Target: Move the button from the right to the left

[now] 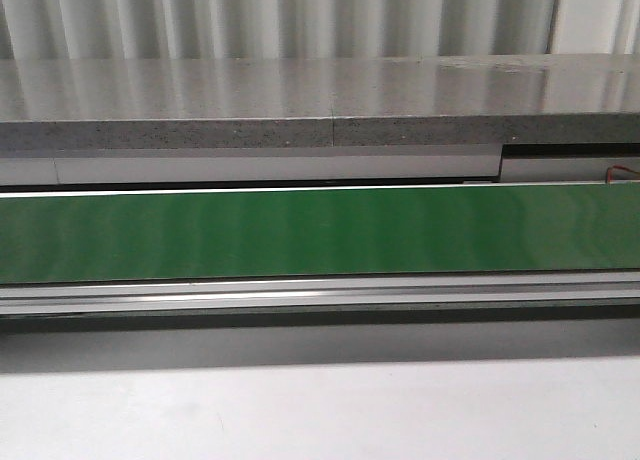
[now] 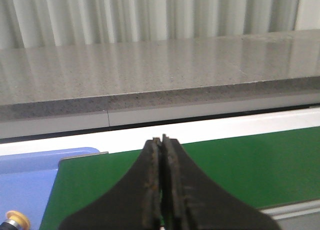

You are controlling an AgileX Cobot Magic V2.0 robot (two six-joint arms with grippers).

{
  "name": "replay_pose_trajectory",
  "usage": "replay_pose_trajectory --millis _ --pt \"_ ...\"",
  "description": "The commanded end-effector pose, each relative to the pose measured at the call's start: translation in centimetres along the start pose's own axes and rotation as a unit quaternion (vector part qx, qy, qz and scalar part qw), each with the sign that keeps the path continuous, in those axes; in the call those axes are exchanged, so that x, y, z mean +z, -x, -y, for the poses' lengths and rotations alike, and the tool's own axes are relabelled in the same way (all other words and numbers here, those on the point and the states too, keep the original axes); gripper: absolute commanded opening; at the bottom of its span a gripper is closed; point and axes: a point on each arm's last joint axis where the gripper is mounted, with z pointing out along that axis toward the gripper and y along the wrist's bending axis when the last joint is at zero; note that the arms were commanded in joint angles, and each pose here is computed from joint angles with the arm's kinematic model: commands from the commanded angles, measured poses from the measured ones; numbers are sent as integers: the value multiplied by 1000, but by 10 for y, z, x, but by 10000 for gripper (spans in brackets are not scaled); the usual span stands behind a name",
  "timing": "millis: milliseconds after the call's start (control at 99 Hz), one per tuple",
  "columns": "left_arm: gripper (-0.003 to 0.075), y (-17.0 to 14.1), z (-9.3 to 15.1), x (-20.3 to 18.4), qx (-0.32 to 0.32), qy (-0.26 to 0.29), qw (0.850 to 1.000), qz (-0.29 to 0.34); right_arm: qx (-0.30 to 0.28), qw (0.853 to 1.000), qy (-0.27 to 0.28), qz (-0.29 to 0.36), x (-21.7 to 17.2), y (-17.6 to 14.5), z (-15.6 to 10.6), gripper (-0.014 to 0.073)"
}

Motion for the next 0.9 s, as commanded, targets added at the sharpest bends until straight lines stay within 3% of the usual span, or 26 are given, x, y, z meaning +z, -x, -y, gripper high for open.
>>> replay_pose_trajectory --millis 0,111,424,888 --pt "-20 10 -4 1 0 21 997 76 -7 999 0 46 -3 14 -1 -67" --pt "-20 -2 -7 5 3 34 995 91 -7 999 0 46 -3 14 -1 -67" --pt "-21 -48 -7 11 9 42 999 33 -7 999 0 47 -3 14 -1 -67" --pt "-20 -49 -8 10 18 48 998 29 -6 999 0 44 -3 14 -1 -67"
